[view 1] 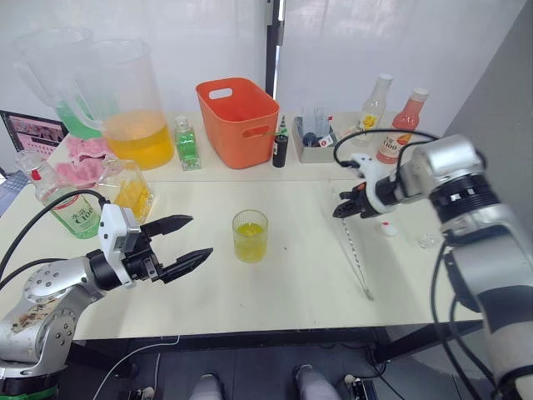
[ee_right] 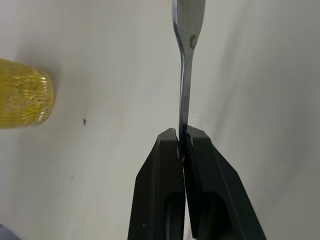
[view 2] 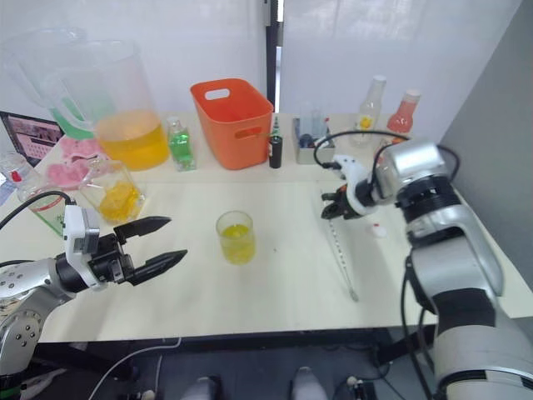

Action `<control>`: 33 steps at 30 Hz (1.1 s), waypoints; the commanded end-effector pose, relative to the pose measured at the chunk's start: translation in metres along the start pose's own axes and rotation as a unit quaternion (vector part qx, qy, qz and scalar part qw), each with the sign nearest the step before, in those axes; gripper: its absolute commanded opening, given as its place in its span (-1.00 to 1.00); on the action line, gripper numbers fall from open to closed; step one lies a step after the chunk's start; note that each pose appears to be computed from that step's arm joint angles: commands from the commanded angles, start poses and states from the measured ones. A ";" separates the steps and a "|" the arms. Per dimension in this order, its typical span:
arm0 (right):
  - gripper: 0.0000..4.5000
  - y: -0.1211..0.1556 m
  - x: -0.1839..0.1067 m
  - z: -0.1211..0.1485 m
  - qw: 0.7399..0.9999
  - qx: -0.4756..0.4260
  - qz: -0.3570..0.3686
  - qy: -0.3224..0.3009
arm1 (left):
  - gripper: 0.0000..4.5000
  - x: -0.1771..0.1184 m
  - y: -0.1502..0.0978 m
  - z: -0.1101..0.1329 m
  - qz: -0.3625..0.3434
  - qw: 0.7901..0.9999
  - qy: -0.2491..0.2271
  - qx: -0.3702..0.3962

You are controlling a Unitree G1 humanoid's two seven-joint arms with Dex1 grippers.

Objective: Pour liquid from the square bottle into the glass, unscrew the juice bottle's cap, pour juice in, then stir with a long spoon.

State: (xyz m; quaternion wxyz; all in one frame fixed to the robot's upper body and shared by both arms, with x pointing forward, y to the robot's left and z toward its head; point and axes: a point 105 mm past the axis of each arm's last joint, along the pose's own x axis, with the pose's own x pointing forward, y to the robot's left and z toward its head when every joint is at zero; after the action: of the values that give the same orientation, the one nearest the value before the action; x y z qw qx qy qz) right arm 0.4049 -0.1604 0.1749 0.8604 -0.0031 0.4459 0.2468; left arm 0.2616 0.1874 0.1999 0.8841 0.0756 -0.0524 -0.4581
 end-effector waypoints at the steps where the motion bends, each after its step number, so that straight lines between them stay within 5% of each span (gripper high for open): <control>1: -1.00 -0.012 -0.001 0.010 0.999 0.003 -0.025 -0.027 | 0.98 -0.004 -0.002 0.013 0.004 1.000 -0.012 0.025; 9: -1.00 -0.016 0.016 0.006 0.999 -0.003 -0.030 -0.026 | 0.98 -0.004 0.003 0.015 0.010 0.999 -0.004 0.042; 18: 0.36 -0.014 -0.001 0.015 0.999 -0.026 -0.014 -0.039 | 1.00 -0.008 0.008 0.012 0.000 0.999 0.019 0.046; 22: 0.95 -0.022 -0.058 0.032 0.993 -0.053 -0.014 -0.107 | 1.00 -0.014 0.025 0.003 0.002 0.997 0.065 0.039; 27: 0.98 -0.020 -0.077 0.028 0.985 -0.099 -0.022 -0.143 | 1.00 -0.018 0.037 -0.001 0.010 0.995 0.090 0.038; 31: 0.98 0.000 -0.129 0.005 0.934 -0.169 0.038 -0.313 | 1.00 -0.036 0.062 -0.013 0.049 0.988 0.128 0.070; 33: 0.98 0.001 -0.136 -0.016 0.921 -0.198 0.028 -0.334 | 1.00 -0.040 0.066 -0.022 0.056 0.986 0.140 0.070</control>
State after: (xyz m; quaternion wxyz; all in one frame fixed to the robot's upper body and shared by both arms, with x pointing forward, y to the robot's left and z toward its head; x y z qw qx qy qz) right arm 0.3438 -0.2207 0.2279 0.9273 -0.0304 0.1712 0.3315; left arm 0.2948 0.2578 0.1832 0.9030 0.1741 0.0490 -0.3897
